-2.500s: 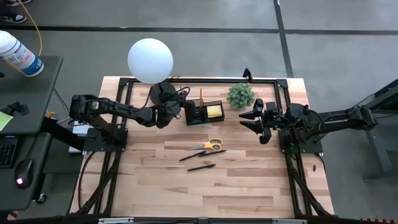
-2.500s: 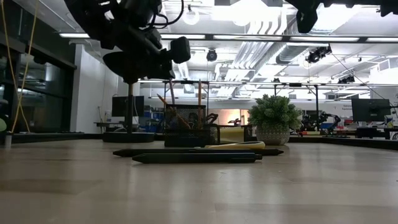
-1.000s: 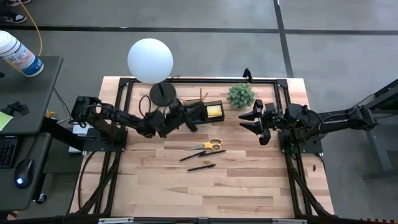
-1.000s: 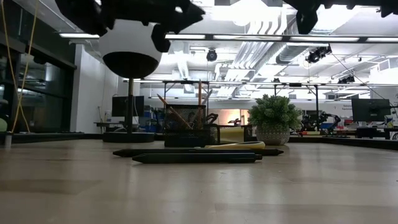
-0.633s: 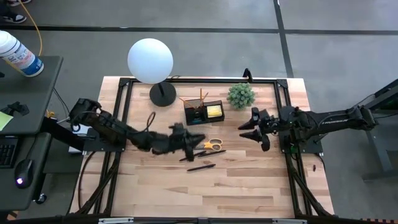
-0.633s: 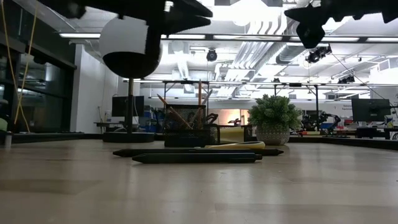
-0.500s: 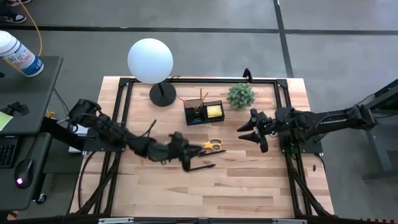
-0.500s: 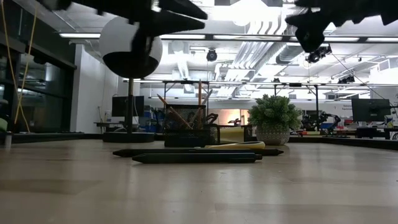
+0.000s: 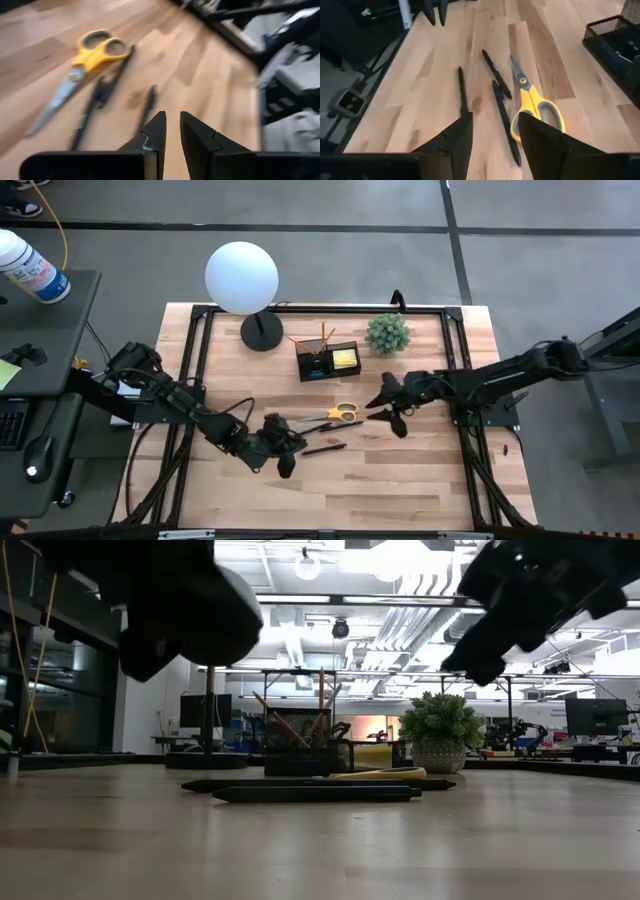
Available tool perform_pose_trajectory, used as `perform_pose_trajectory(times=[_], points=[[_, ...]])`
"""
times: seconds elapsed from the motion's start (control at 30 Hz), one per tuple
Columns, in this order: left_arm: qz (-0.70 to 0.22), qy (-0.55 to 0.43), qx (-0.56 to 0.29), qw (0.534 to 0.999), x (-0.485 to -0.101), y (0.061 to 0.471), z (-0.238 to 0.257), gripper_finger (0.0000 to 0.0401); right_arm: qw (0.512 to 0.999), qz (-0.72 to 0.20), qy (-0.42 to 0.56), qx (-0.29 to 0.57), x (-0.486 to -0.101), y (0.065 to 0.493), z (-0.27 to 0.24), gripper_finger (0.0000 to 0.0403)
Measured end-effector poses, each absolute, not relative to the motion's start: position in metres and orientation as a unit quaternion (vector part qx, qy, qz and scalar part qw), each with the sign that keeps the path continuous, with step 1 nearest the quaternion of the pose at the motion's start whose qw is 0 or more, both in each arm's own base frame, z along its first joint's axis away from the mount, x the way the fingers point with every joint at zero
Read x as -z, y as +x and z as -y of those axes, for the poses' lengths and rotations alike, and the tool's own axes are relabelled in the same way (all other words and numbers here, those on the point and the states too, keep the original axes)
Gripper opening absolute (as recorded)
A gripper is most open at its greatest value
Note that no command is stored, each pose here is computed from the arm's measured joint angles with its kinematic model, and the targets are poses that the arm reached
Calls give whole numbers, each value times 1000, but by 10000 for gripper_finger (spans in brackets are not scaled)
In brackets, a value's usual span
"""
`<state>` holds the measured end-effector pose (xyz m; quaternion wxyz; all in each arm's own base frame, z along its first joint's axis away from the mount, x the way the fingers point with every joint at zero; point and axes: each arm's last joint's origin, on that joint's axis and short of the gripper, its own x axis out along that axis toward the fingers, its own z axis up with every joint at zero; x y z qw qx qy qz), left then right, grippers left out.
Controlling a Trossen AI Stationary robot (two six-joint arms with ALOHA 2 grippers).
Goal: Pick and place office supplies into organizer
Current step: Put the scissors into the desk organizer
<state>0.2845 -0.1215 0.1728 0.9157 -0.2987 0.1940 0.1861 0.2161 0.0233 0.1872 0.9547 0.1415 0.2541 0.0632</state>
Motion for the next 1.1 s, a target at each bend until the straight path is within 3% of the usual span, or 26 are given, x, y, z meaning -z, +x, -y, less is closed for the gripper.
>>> perform_pose_trajectory(times=[0.6,1.1], points=[[-276,-205,-233,910,-158,280,100,46,933,-351,73,26,-152,291,-23,155],[-307,-157,-231,910,-155,276,98,46,889,-453,64,16,-127,309,-20,155]])
